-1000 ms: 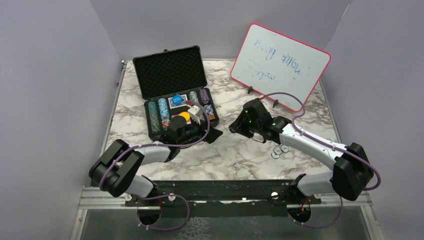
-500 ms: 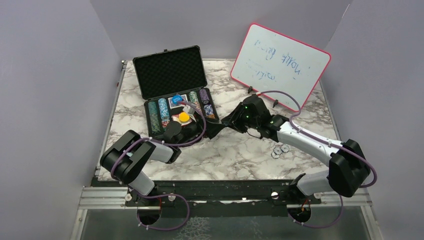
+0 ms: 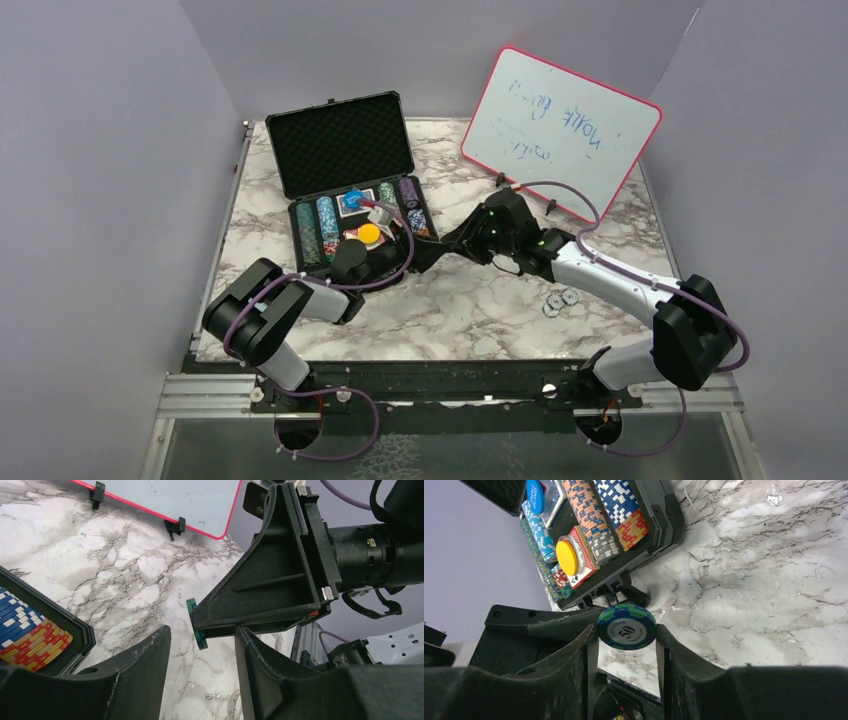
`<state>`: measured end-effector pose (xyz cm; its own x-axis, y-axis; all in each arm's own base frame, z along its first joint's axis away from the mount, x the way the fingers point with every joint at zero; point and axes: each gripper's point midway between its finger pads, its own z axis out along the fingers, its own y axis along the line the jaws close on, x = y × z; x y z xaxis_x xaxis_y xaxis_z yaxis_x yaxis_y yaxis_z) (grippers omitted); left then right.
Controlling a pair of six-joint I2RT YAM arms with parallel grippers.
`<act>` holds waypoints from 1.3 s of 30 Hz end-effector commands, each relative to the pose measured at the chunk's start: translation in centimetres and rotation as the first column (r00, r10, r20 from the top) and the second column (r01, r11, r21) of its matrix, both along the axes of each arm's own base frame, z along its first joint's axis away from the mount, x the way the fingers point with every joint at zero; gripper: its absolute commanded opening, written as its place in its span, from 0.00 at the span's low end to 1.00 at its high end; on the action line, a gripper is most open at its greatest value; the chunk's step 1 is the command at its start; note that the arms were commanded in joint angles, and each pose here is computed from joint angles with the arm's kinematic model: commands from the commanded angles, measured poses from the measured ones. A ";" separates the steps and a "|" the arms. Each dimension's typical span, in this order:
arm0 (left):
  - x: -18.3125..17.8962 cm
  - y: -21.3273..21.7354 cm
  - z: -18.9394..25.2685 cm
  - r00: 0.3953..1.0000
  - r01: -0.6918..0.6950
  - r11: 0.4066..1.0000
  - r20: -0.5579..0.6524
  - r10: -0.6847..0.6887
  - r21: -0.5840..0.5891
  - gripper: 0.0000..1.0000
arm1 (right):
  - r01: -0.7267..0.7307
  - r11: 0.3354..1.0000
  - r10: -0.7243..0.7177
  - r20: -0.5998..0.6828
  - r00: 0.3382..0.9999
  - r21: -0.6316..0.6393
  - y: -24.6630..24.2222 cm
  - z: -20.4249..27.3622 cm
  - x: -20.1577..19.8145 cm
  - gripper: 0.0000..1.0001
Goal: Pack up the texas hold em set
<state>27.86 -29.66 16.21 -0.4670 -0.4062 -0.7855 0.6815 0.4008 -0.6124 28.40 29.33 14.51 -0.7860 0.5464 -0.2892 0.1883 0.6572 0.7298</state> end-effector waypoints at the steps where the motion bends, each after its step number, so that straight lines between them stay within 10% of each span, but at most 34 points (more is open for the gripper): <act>1: 0.9 0.2 -0.1 0.999 -0.042 0.999 0.008 0.042 0.017 0.54 | -0.001 0.998 -0.002 0.037 0.999 0.057 1.0 2.2 0.8 0.31; 9: 1.2 -0.1 -0.1 0.999 -0.039 0.999 -0.005 0.039 0.020 0.57 | -0.005 0.998 0.003 0.043 0.999 0.067 1.1 2.4 1.0 0.31; 23: 1.4 -0.4 -0.2 1.000 -0.029 0.998 0.003 0.029 0.046 0.11 | -0.065 0.994 0.061 0.048 0.997 0.087 1.9 2.3 0.6 0.33; 29: 1.2 -0.1 -0.1 0.986 -0.004 0.983 0.163 -0.027 0.184 0.00 | -0.068 0.997 0.065 0.067 0.996 0.036 0.8 2.5 1.4 0.69; 39: 4.6 6.8 -0.9 0.897 -0.038 0.718 0.341 -0.283 0.695 0.00 | 0.050 0.994 -0.034 0.172 0.985 -0.094 -6.2 3.5 4.5 0.83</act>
<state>32.10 -26.25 16.29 -0.2026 -0.0138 -0.9792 0.7957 0.5805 -0.1728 32.31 25.75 16.95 -0.7365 0.5644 -0.3730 0.1322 0.6608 0.7389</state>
